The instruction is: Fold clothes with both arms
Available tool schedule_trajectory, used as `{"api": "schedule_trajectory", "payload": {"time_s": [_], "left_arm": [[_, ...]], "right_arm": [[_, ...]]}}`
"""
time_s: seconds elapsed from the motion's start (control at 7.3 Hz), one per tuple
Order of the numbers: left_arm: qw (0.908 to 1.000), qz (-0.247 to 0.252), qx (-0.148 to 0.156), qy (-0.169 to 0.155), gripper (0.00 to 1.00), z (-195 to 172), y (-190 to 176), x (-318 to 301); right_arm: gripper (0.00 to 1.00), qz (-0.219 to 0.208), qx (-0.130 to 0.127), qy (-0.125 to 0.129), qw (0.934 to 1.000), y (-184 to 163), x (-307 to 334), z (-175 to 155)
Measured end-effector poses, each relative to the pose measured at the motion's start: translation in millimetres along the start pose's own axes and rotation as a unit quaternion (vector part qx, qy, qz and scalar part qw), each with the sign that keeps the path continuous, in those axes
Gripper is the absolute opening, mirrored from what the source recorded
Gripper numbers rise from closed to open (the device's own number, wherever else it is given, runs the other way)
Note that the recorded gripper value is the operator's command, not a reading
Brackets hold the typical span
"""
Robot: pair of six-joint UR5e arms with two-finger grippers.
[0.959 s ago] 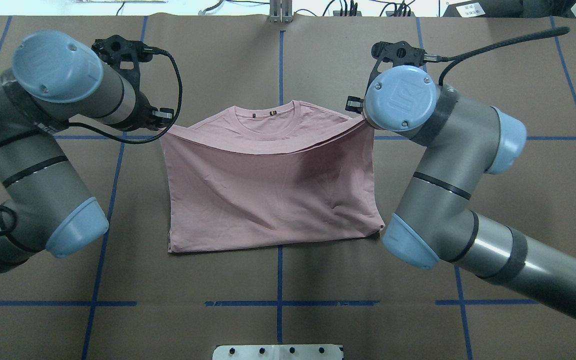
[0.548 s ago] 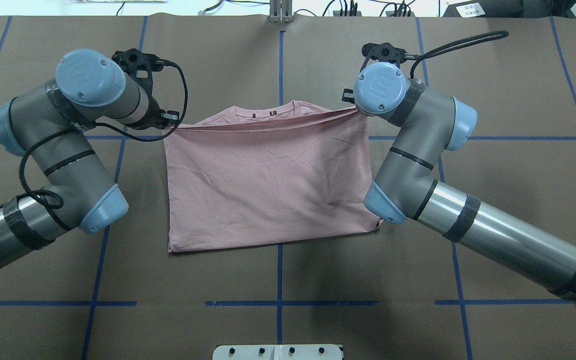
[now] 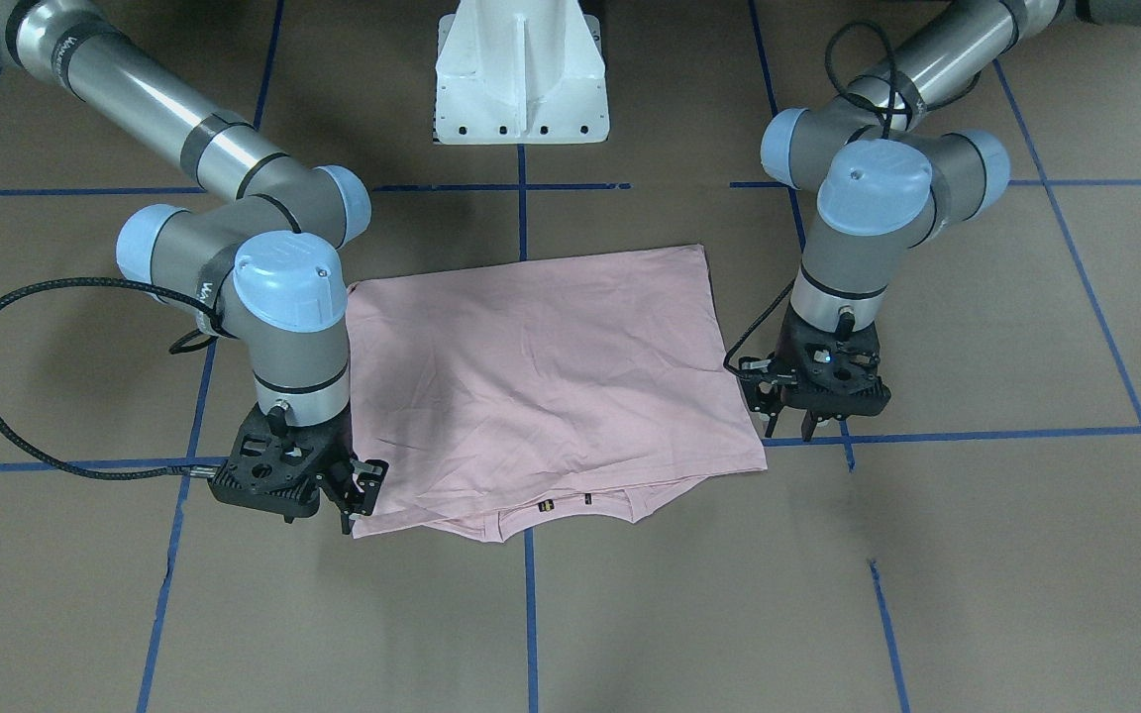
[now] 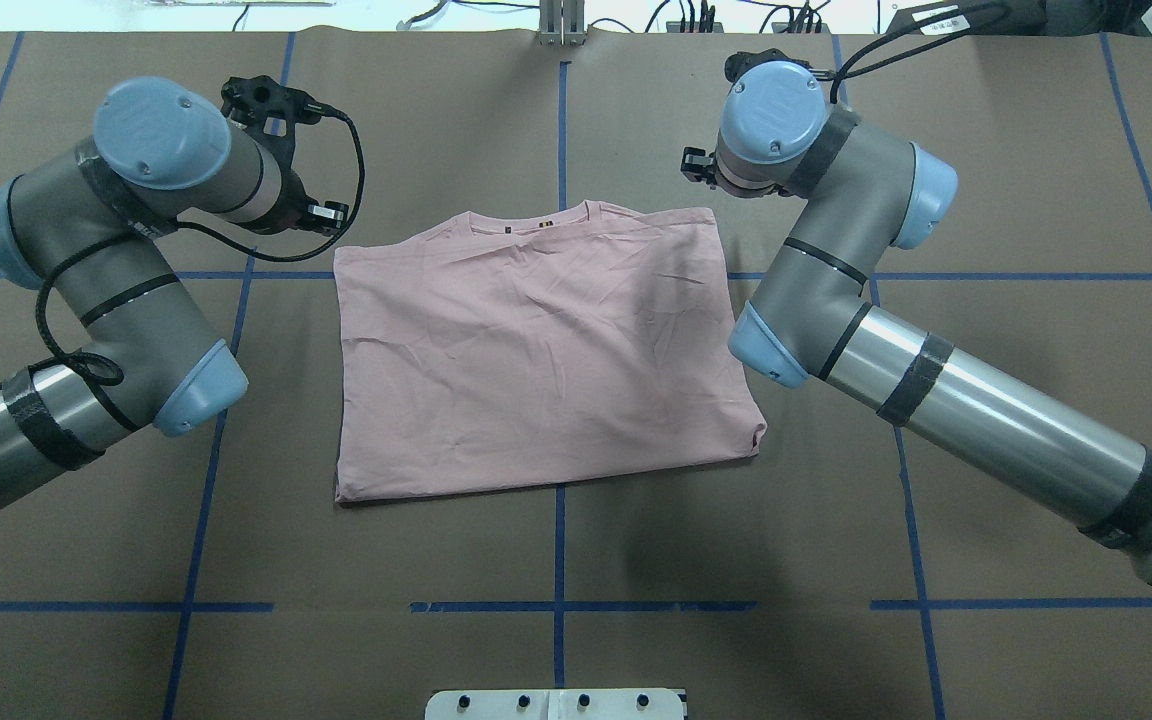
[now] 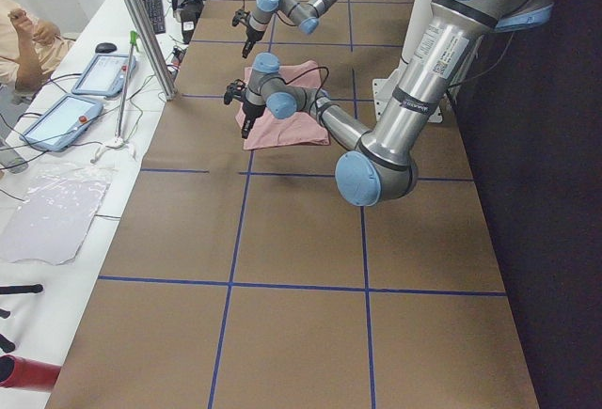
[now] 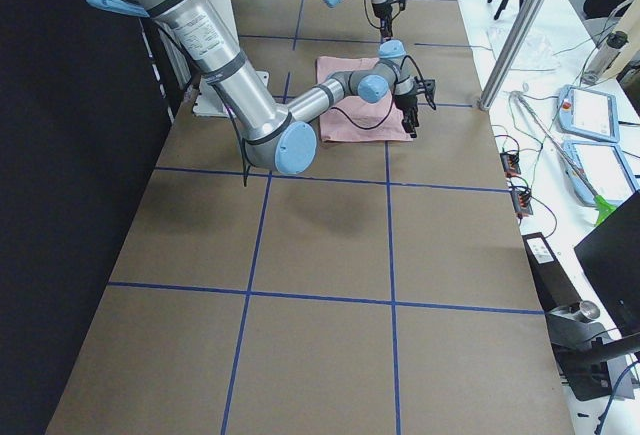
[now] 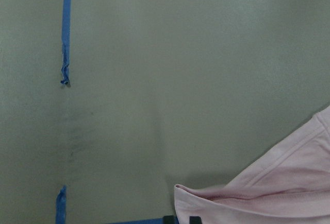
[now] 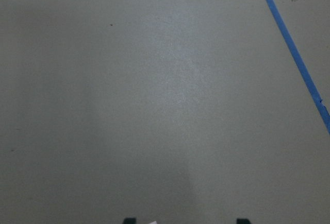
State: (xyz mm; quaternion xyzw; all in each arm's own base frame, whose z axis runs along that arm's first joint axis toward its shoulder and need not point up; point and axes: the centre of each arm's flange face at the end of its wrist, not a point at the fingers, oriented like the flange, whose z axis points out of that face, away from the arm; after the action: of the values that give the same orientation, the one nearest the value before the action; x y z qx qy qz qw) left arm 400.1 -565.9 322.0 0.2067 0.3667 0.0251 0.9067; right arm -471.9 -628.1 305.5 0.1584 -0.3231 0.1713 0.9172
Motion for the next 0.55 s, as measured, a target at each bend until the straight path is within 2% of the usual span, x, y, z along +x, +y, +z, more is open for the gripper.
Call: {"api": "schedule_trajectory", "payload": {"time_s": [0.27, 0.55], "left_arm": [[0.9991, 0.008, -0.002, 0.041, 1.0, -40, 22, -2], [0.9966, -0.02, -0.013, 0.079, 0.99, -80, 71, -2]], "right_arm": [[1.0, -0.04, -0.019, -0.027, 0.9987, -7, 23, -20], [1.0, -0.061, -0.018, -0.046, 0.9969, -2, 43, -40]]}}
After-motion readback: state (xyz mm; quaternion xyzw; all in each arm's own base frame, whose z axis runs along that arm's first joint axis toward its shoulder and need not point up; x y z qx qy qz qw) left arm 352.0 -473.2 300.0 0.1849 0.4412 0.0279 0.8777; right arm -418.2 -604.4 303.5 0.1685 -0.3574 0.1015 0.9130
